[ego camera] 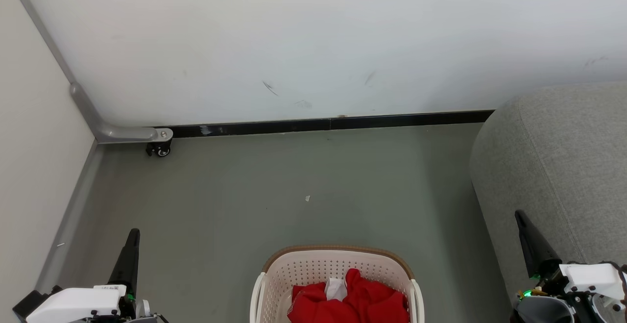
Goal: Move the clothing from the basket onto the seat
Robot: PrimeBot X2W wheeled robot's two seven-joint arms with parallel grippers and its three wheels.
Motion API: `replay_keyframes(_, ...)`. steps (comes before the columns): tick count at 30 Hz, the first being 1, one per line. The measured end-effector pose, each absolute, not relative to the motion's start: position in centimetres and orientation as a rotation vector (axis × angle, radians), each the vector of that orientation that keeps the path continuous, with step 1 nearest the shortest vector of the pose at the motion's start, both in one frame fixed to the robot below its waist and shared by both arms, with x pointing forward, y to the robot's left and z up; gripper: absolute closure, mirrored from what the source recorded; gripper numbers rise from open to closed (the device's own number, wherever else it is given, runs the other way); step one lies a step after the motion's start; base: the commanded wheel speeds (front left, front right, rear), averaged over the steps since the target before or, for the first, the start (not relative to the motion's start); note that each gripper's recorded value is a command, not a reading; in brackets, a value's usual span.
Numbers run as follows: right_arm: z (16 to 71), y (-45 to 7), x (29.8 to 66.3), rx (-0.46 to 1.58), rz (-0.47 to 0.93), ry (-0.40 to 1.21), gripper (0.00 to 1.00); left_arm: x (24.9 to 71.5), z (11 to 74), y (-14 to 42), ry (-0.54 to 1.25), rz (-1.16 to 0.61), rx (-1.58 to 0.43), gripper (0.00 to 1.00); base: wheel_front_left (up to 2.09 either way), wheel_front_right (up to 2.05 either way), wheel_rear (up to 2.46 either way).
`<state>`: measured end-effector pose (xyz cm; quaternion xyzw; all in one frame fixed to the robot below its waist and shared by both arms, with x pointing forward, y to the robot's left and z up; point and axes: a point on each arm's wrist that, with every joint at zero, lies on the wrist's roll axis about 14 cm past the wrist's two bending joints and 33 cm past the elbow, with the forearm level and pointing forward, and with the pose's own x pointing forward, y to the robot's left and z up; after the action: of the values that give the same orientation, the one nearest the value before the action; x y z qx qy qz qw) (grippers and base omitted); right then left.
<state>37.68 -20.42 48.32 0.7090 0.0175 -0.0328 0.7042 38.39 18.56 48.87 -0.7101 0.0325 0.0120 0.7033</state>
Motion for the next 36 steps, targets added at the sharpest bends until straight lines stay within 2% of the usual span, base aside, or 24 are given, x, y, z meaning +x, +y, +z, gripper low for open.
replay_keyframes(29,48.3,-20.4,37.7,1.577,-0.073,0.039,1.00,38.4,48.9,18.6,0.072,0.027,-1.580,1.00,0.00,0.00,0.00)
replay_keyframes(30,48.1,-20.4,37.6,1.577,-0.079,0.044,0.00,38.3,48.7,18.5,0.077,0.031,-1.581,0.00,0.00,0.00,0.00)
replay_keyframes(36,44.2,-19.7,35.4,1.605,-0.173,0.134,0.00,36.9,45.6,17.4,0.158,0.100,-1.615,0.00,0.00,0.00,0.00)
